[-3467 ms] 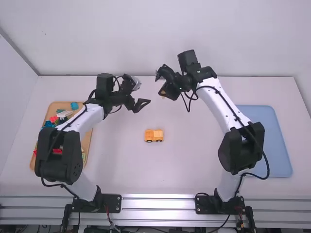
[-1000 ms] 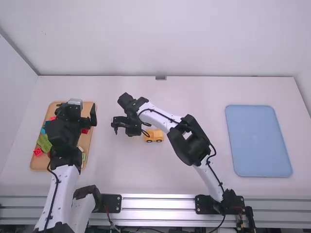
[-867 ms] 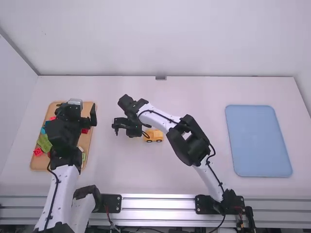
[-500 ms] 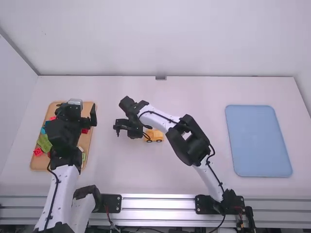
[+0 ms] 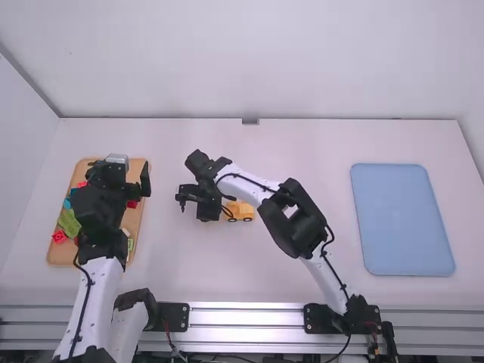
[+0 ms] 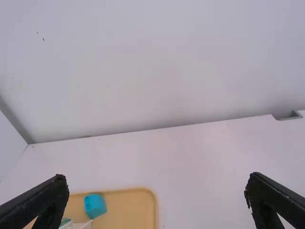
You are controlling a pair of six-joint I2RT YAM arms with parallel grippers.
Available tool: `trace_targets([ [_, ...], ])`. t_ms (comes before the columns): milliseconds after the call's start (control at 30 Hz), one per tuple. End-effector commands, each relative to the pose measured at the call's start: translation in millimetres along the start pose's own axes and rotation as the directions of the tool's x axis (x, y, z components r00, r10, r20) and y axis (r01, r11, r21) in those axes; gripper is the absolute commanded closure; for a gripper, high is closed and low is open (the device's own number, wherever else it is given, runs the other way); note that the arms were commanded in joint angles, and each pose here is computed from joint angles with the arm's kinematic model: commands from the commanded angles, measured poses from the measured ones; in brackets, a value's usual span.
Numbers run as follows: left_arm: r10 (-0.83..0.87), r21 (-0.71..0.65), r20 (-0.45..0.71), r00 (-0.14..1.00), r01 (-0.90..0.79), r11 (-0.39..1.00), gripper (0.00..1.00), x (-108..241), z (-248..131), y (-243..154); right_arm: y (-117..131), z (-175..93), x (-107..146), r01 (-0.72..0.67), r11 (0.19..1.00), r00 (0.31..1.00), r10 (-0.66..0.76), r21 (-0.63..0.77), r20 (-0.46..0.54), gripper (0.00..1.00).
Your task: Assemble lego blocks to make yellow taxi
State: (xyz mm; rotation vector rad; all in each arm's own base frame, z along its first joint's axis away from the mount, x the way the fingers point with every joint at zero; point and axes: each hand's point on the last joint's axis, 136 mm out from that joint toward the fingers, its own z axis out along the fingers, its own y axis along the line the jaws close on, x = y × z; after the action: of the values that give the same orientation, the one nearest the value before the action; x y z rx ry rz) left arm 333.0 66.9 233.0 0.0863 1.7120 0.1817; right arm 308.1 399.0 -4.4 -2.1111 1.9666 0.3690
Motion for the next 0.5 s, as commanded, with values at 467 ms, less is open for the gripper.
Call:
trace_targets([
  [467,-0.015,0.252,0.016,1.000,0.011,0.968,0.01,1,18,-39,-69,-157,15,-0.253,0.956,0.933,0.200,0.150,0.299,0.02],
])
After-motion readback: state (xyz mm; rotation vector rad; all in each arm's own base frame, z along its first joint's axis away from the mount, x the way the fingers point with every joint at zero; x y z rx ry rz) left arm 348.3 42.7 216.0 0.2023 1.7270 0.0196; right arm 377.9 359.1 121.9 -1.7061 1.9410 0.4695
